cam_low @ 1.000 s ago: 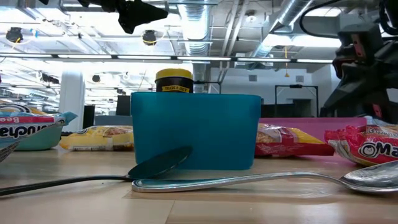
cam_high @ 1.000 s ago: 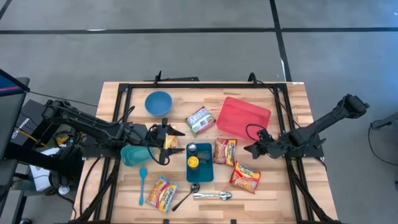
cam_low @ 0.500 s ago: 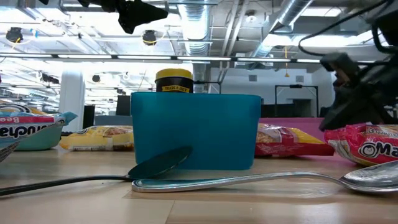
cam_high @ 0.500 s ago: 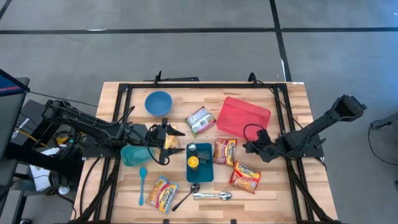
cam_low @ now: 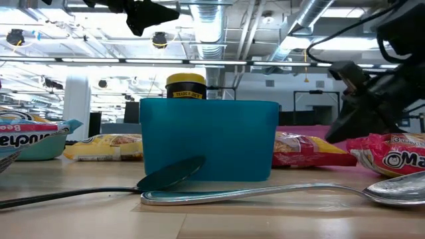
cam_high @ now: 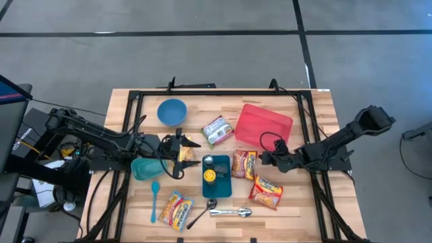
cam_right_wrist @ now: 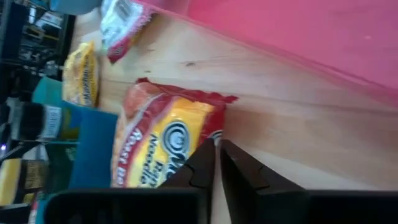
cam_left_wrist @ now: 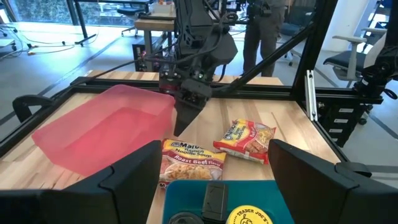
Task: Pick & Place Food Item
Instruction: Put the red noodle pack into the red bin
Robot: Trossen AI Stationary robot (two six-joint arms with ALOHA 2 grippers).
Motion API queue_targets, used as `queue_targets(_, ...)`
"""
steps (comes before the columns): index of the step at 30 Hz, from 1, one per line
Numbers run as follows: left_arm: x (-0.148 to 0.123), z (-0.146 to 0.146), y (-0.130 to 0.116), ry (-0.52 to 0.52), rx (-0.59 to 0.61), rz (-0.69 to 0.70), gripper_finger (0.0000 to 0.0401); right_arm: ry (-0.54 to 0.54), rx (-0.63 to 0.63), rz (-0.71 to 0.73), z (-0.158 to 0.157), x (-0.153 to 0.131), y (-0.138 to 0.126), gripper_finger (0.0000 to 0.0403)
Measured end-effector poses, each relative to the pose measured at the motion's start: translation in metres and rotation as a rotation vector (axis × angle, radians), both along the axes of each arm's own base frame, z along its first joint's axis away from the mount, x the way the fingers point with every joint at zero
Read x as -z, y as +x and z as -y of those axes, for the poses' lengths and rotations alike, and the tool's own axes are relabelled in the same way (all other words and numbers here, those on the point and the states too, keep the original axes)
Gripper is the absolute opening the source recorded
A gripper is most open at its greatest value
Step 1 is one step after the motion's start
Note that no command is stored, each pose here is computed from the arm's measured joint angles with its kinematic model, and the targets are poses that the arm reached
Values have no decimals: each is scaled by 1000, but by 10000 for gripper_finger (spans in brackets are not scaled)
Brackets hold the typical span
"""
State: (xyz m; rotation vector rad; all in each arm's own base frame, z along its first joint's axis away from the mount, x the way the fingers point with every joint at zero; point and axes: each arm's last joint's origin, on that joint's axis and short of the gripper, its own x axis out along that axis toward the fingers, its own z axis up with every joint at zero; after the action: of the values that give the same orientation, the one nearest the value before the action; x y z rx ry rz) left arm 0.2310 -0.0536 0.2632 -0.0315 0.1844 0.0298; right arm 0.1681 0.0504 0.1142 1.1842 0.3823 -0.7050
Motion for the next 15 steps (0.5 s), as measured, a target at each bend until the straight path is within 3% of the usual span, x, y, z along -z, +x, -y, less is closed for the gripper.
queue_targets(7,0,0,0,0,0,0,290,13,3,40,-2,3,6,96)
queue_targets(15,0,0,0,0,0,1,290,-19,36,-10,2,13,8,144)
